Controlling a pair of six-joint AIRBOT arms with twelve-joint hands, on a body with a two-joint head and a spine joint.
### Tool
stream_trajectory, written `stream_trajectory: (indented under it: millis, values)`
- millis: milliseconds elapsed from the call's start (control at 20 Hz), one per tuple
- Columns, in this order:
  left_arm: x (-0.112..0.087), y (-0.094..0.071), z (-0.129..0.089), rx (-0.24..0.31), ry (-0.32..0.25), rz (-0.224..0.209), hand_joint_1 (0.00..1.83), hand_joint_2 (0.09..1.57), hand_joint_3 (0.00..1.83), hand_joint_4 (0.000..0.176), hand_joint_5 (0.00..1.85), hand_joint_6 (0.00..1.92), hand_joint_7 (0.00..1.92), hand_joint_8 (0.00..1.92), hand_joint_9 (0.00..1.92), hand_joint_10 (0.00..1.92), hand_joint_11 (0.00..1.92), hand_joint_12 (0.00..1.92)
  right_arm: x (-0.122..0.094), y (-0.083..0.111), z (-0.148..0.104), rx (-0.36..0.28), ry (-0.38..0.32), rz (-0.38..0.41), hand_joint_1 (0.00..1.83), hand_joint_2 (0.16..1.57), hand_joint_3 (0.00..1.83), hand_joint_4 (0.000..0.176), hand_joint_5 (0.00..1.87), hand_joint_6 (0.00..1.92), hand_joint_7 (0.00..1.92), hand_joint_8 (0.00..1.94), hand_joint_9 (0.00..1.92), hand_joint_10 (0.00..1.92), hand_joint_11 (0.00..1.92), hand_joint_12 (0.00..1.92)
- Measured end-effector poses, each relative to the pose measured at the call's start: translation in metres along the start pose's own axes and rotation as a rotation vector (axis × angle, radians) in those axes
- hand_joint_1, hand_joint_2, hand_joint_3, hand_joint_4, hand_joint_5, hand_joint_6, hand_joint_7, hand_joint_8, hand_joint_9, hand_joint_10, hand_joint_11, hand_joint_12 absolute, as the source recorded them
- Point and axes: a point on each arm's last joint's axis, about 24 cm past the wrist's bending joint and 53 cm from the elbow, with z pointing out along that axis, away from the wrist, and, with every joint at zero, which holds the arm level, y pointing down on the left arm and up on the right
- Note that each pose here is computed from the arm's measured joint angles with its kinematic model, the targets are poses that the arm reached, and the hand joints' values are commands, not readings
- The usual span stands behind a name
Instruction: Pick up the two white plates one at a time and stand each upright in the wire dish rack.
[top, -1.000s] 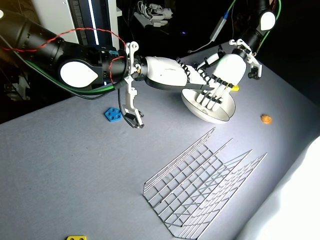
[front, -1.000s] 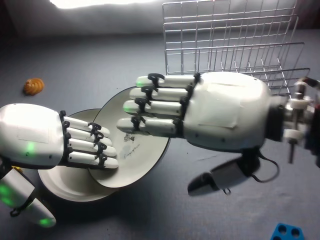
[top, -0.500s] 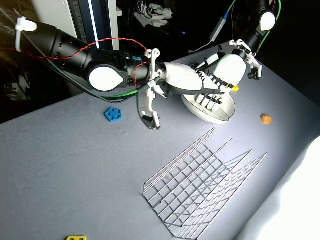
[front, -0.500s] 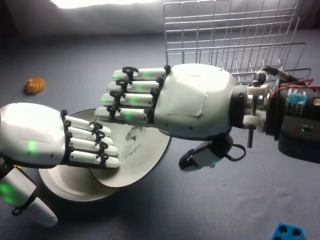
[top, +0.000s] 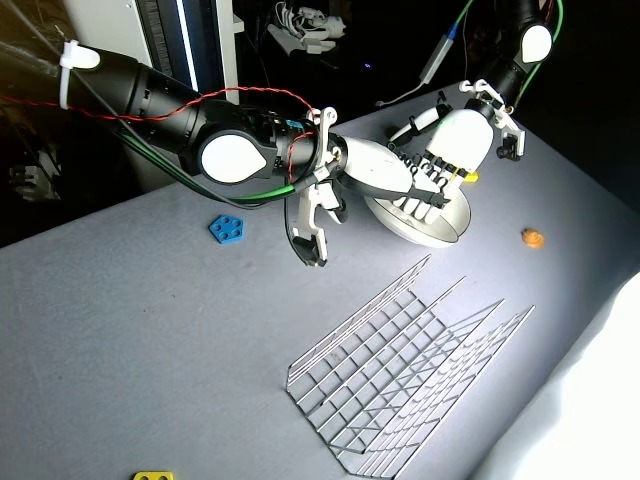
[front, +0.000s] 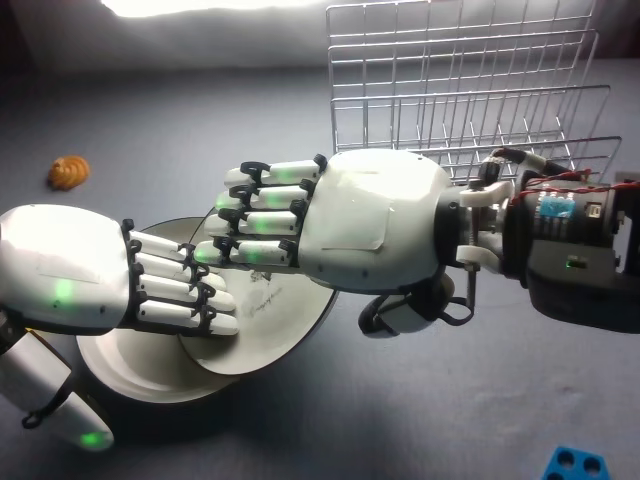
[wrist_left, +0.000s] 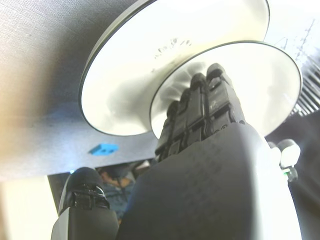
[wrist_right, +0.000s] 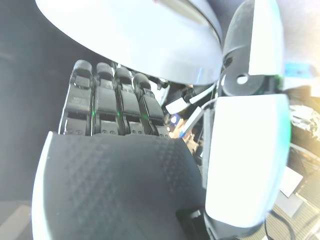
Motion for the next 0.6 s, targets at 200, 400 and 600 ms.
stream_trajectory:
  millis: [200,400,600]
  values:
    - [0.000,0.001,-0.001,-0.001,0.001,-0.003,0.00,1.05,0.00,0.000,0.00,0.00,0.00,0.00,0.00,0.00,0.00,0.00,0.003,-0.005,0.010,0.004,0.000,-0.001,1.20,0.95,0.03,0.000,0.04,0.01,0.00,0.00,0.00,0.00,0.03,0.02]
    - [0.000,0.001,-0.001,-0.001,0.000,-0.004,0.00,1.05,0.00,0.000,0.00,0.00,0.00,0.00,0.00,0.00,0.00,0.00,0.007,-0.006,0.024,-0.001,-0.001,0.000,1.17,0.98,0.00,0.000,0.14,0.01,0.10,0.01,0.07,0.01,0.00,0.51]
    - [0.000,0.003,0.000,-0.001,-0.001,-0.011,0.00,1.06,0.00,0.000,0.00,0.00,0.00,0.00,0.00,0.00,0.00,0.00,0.009,-0.009,0.031,0.006,-0.001,0.012,1.14,1.09,0.01,0.000,0.23,0.02,0.20,0.02,0.19,0.03,0.00,0.77]
